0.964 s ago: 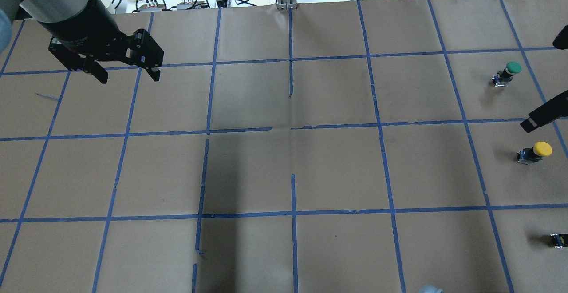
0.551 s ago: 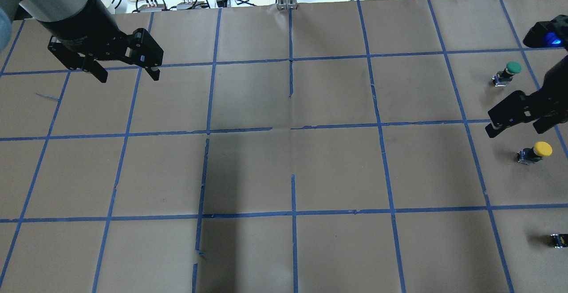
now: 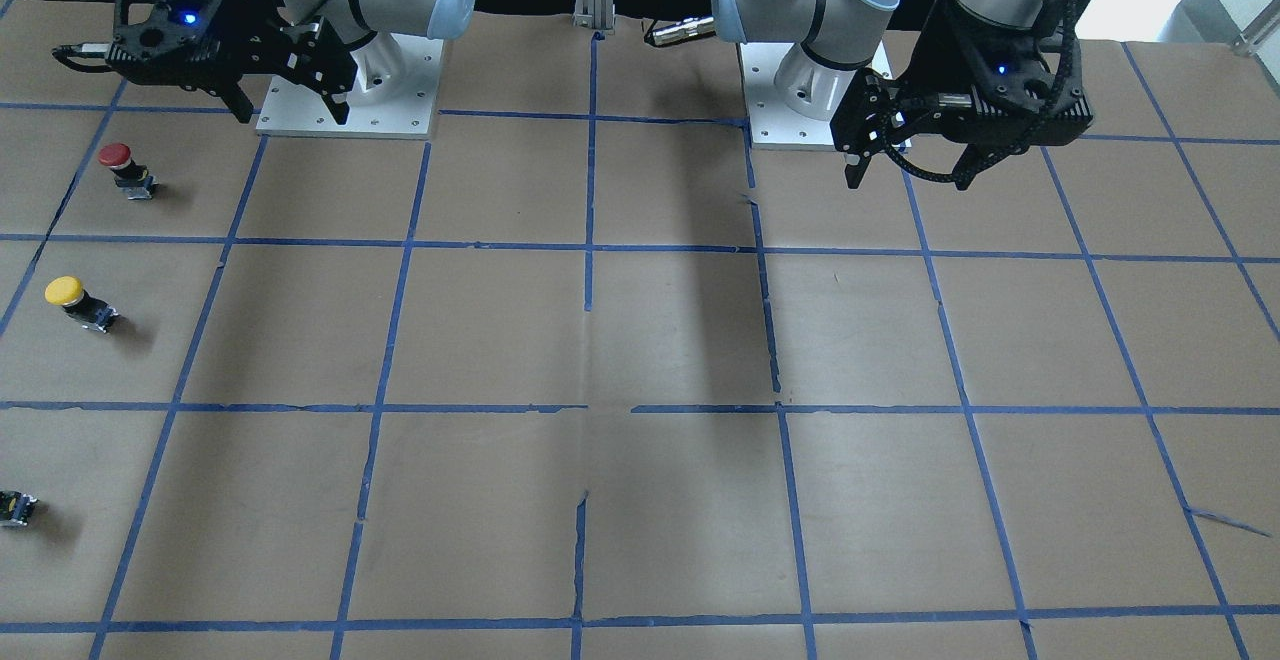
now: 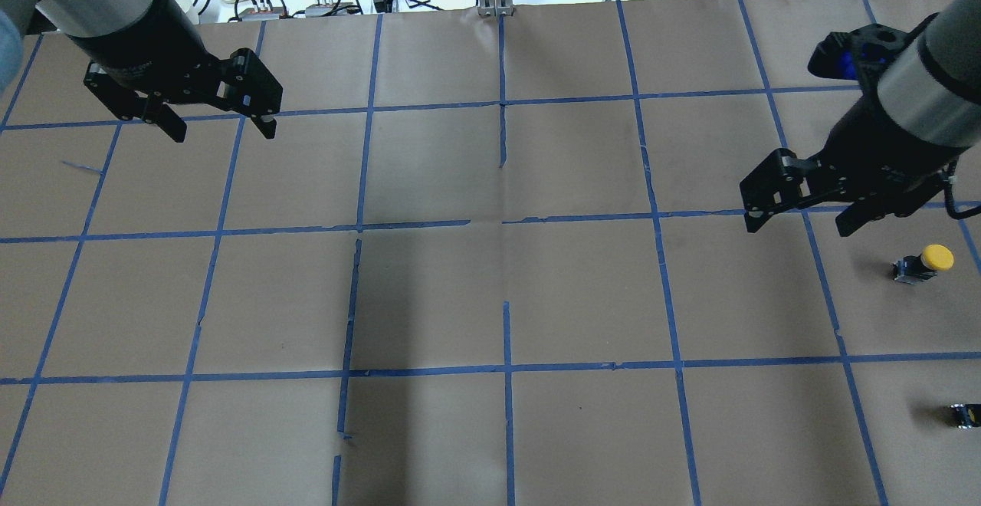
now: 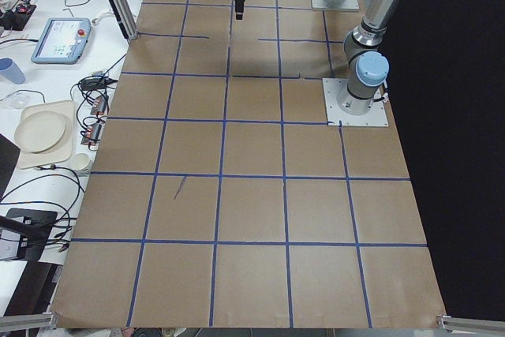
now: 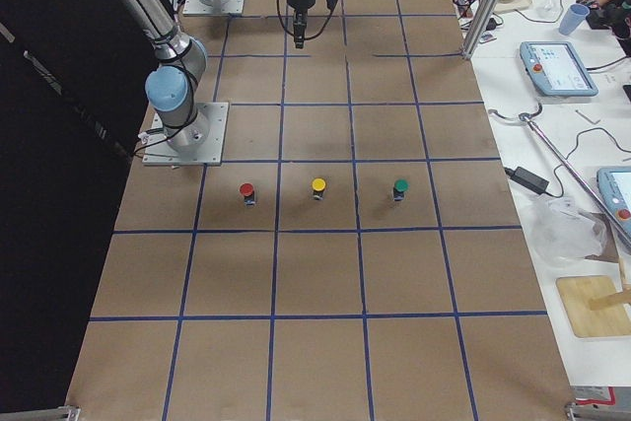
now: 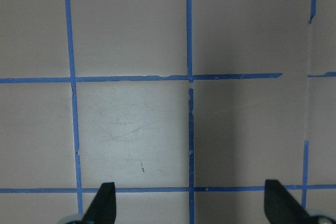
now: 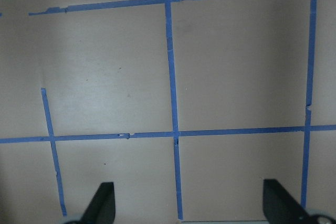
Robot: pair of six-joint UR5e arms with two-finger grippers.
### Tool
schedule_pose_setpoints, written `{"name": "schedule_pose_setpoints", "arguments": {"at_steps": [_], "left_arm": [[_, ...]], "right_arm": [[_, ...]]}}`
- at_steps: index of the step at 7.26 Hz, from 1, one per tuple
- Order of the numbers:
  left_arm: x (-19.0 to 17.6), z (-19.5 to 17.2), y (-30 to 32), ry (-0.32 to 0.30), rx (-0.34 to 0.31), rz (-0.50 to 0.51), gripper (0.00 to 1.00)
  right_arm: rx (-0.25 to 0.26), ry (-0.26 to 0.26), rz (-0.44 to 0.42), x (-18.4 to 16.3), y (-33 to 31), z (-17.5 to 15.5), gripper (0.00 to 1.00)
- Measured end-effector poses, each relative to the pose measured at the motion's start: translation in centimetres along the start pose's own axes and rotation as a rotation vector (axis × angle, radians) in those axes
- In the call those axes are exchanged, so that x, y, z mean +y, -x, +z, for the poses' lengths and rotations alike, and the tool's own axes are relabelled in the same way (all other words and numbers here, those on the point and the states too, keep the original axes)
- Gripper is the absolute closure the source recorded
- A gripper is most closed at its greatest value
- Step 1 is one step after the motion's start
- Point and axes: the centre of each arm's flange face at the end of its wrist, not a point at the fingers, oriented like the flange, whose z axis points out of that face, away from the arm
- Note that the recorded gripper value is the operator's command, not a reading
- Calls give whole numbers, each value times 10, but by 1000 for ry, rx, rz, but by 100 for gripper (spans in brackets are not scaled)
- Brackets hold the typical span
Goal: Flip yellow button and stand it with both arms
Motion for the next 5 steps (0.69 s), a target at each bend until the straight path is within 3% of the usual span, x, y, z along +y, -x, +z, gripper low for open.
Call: {"name": "schedule_pose_setpoints", "arguments": {"at_steps": [5], "left_arm": [[0, -1, 0, -7, 0, -1, 0]], "right_arm": [[61, -32, -3, -24, 16, -12, 0]]}}
